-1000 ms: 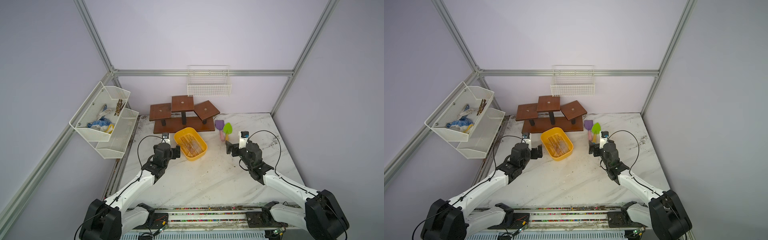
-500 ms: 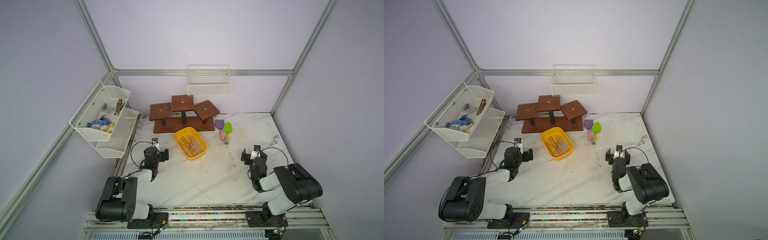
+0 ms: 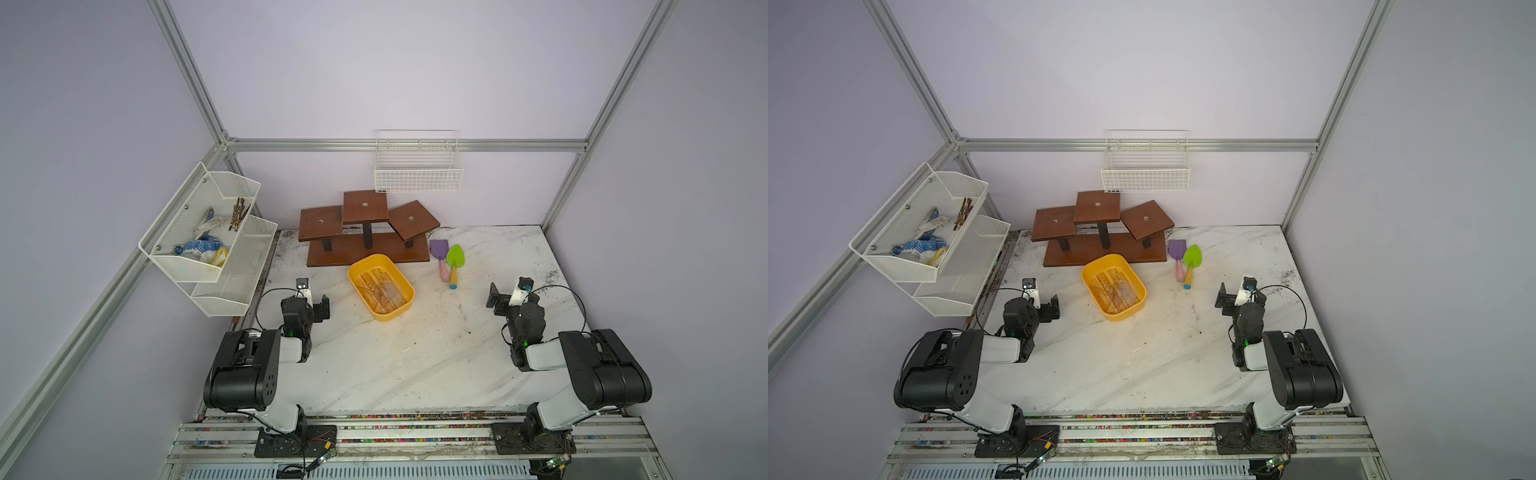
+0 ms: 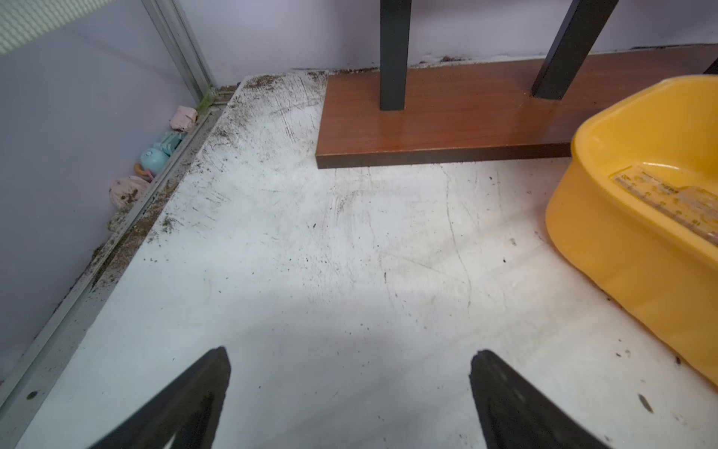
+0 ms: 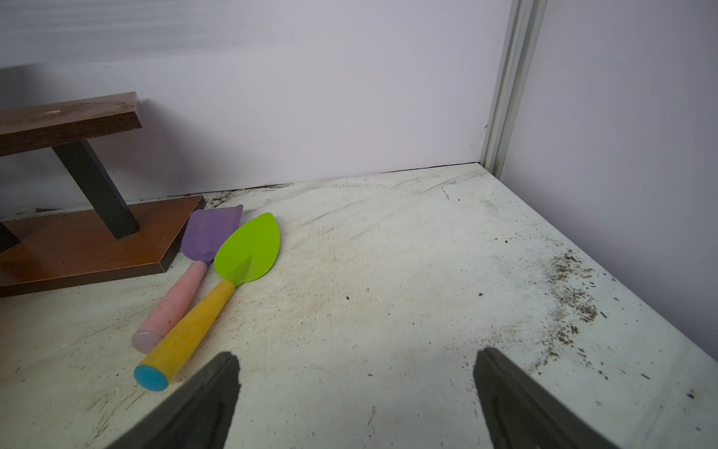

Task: Put the scattered rulers into the storage box
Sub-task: Reset both arms

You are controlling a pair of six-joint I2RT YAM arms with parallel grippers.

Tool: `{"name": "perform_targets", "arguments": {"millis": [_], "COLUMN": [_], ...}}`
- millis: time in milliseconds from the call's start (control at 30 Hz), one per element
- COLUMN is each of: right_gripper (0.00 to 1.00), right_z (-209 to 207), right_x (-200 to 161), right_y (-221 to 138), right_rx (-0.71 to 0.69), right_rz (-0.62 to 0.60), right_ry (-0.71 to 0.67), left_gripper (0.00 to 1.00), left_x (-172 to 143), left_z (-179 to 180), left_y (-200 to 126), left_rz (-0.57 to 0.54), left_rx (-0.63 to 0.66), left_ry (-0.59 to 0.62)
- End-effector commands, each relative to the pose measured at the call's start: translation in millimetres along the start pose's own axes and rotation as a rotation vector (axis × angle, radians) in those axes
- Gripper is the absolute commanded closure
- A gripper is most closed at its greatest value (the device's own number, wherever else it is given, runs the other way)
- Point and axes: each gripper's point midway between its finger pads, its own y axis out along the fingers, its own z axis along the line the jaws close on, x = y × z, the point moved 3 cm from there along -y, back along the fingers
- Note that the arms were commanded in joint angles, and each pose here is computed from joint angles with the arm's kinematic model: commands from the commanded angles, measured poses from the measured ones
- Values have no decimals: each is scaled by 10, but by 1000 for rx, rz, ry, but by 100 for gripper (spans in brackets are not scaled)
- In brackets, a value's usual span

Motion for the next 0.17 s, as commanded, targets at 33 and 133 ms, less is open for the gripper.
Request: {"name": "perform_targets", "arguments": {"millis": [33,133], "right_gripper": [1,1], "right_z": [57,47], "right_x": [-37,-16], "right_y": [22,-36], "right_rx": [30,28], "right_rz": [19,-1], "right_ry": [-8,-7], "left_gripper": [0,0], "left_x": [216,225], "left_z": [-12,-9], "left_y": [-9,-36], "left_rz": [-81,-93], "left_rx": [-16,-15], "left_ry": [-29,-31]}}
